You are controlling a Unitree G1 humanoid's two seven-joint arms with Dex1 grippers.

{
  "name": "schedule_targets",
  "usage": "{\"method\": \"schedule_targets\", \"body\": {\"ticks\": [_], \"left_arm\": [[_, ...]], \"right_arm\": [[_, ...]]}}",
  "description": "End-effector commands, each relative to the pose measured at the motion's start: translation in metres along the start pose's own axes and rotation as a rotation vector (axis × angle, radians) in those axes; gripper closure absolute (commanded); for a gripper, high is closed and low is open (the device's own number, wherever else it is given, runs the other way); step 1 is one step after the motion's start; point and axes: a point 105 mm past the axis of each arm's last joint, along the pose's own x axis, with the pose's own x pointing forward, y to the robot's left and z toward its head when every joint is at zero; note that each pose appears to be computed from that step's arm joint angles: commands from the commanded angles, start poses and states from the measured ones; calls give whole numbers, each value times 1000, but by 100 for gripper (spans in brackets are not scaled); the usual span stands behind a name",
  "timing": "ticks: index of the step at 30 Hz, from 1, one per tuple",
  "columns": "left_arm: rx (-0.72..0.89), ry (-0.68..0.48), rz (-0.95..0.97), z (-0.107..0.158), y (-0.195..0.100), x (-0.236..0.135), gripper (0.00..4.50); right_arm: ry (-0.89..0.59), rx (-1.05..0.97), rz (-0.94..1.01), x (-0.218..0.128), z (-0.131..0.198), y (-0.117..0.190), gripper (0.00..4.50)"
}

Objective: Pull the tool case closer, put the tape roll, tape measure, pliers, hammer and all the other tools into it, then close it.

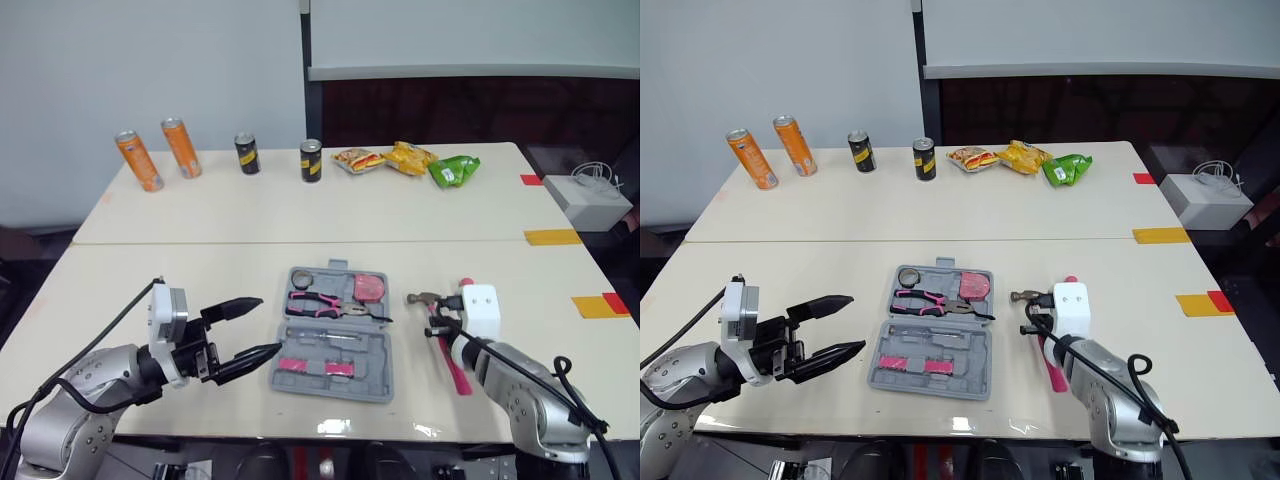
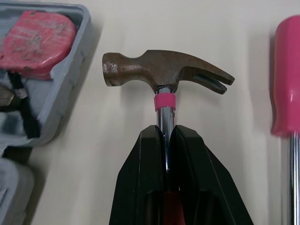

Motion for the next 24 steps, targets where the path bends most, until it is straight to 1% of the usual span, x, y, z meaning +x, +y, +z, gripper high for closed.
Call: {"method": "schedule_targets", "body": {"ticks": [1, 4, 9, 17, 21, 23, 24], "left_arm": [[30, -6, -13, 4, -2, -2, 0], [25, -2, -17, 2, -2, -3, 0], [26, 7, -28, 1, -3, -4, 0], [28, 9, -41, 3, -6, 2, 0], [29, 9, -45, 6, -8, 6, 0], [28, 9, -47, 7, -8, 8, 0], [28, 10, -48, 7, -9, 9, 0]], "right_arm": [[-68, 0, 12, -18, 8, 8, 450], [-61, 14, 22, -24, -1, 12, 450], [-62, 14, 16, -28, -5, 11, 450], [-21, -26, -1, -20, -29, 4, 450], [-23, -20, -15, -13, -32, -2, 450], [-21, -11, -6, -12, -34, -3, 352], [-18, -16, -3, -11, -35, -4, 323]]}}
